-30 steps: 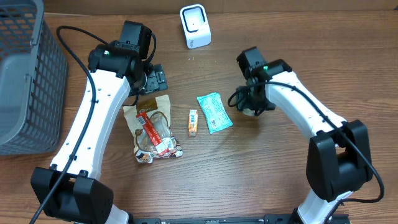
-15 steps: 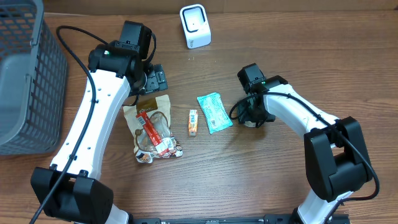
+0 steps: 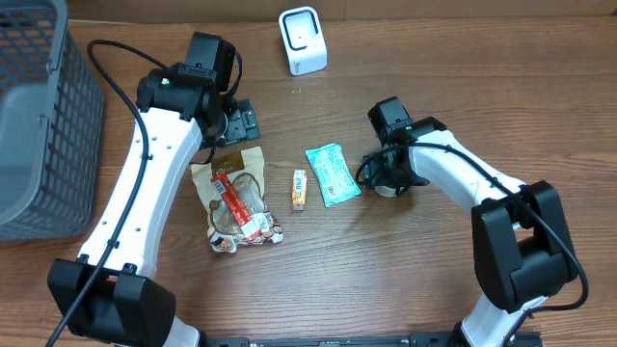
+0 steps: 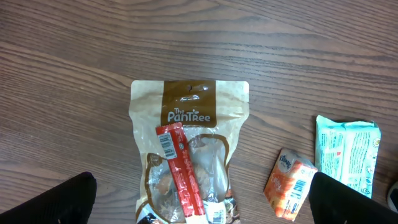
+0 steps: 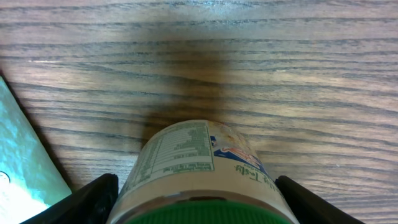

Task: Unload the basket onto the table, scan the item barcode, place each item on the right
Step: 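Lift the green-lidded jar with the right gripper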

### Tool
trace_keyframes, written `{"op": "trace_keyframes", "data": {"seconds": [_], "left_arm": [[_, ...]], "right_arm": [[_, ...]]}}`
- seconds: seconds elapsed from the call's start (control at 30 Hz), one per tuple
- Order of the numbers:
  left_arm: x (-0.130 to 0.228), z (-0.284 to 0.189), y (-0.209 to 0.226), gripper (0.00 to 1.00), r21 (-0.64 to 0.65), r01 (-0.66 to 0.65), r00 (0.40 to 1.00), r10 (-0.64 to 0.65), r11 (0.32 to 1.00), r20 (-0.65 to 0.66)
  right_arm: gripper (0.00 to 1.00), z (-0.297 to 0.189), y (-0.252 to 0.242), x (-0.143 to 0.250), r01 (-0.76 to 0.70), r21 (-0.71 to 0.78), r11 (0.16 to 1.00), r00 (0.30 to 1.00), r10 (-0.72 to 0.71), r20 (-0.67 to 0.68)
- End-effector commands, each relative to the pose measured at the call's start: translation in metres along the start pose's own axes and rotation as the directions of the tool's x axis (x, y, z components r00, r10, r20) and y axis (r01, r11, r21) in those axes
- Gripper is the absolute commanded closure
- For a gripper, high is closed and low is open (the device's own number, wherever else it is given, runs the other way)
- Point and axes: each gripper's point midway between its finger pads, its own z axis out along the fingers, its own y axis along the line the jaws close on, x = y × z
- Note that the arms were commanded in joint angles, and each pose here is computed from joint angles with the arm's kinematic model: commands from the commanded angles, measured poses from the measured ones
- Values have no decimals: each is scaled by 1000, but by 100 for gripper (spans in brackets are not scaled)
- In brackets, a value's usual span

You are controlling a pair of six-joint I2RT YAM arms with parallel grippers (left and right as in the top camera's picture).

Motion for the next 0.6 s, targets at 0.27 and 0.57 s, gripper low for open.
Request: {"op": "trace_keyframes", "data": {"seconds": [0.27, 0.57], "left_arm": [[-6, -10, 2, 0, 4, -9, 999, 9, 1000, 34], [-6, -10, 1, 0, 4, -9, 999, 9, 1000, 34]], "right_arm": [[23, -11, -2, -3, 29, 5, 1000, 1000, -29, -4], [23, -11, -6, -10, 26, 28, 999, 999, -27, 25]]}}
